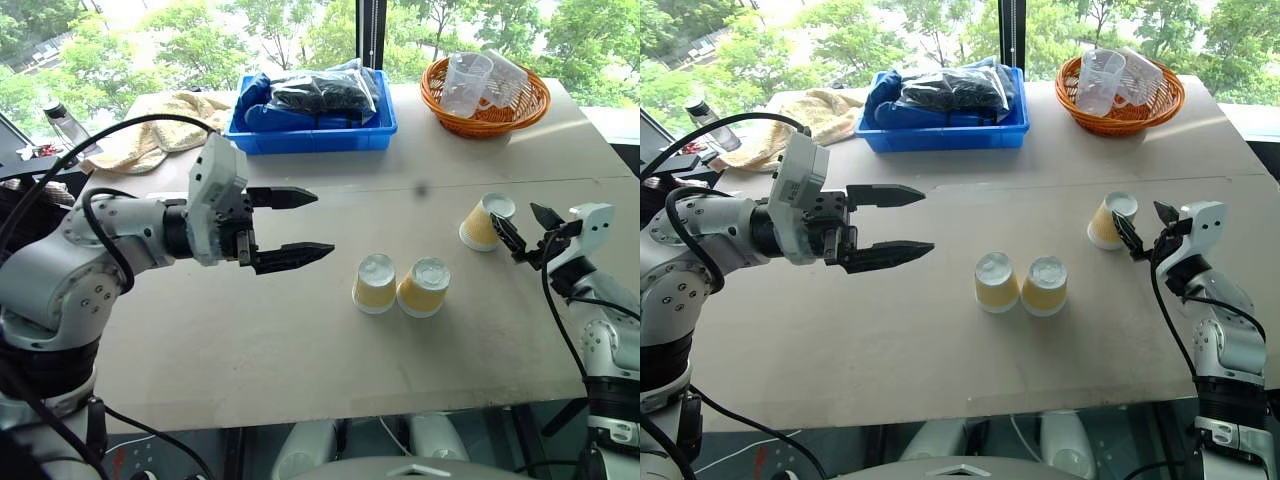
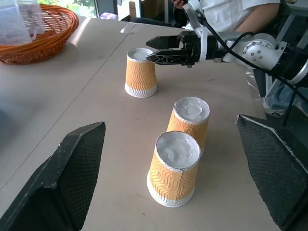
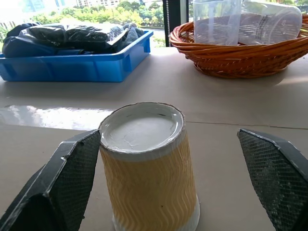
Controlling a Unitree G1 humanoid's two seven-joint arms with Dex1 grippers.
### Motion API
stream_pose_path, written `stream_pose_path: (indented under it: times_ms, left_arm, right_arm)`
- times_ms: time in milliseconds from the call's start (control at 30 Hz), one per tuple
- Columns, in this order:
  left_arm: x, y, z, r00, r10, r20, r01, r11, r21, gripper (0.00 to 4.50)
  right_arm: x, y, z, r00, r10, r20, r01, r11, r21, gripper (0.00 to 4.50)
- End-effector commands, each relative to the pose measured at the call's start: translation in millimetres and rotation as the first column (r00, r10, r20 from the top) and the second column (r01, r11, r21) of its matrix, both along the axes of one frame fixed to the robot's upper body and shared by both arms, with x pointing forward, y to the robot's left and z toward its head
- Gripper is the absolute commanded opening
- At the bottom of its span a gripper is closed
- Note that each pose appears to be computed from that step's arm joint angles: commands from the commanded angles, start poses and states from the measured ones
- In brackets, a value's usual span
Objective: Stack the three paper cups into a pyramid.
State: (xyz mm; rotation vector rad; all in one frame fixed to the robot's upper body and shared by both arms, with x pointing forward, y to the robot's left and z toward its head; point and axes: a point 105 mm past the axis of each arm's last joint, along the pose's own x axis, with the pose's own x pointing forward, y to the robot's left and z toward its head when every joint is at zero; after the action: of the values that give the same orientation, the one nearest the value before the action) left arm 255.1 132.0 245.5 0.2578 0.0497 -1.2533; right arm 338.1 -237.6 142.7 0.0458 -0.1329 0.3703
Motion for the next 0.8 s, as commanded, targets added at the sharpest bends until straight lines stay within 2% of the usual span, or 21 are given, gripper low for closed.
stream_pose_path:
  times_ms: [33, 233, 367, 633, 733, 800]
  left_arm:
    - [-5, 1, 7, 0.999, 0.002, 0.036, -0.003, 1.000, 0.004, 4.46]
    - [-5, 3, 6, 0.999, 0.011, 0.037, -0.011, 1.000, 0.006, 4.46]
    - [-5, 2, 5, 0.999, 0.012, 0.039, -0.012, 1.000, 0.003, 4.46]
    - [-4, 2, 3, 0.999, 0.011, 0.042, -0.011, 1.000, 0.000, 4.46]
    - [-4, 3, 1, 0.999, 0.013, 0.039, -0.013, 1.000, 0.000, 4.50]
    - [-4, 3, 0, 0.999, 0.016, 0.038, -0.016, 1.000, 0.000, 4.50]
  right_arm:
    - [1, 9, 4, 0.998, 0.053, 0.029, -0.052, 0.999, -0.014, 4.50]
    - [4, 15, 11, 0.995, 0.072, 0.067, -0.070, 0.997, -0.032, 4.50]
    - [12, 10, 1, 0.999, 0.024, 0.035, -0.021, 0.995, -0.094, 4.50]
    - [18, 18, 10, 0.996, 0.039, 0.077, -0.033, 0.996, -0.082, 4.50]
    - [18, 19, 10, 0.996, 0.044, 0.080, -0.038, 0.996, -0.078, 3.65]
    - [17, 19, 10, 0.996, 0.052, 0.077, -0.046, 0.996, -0.076, 2.71]
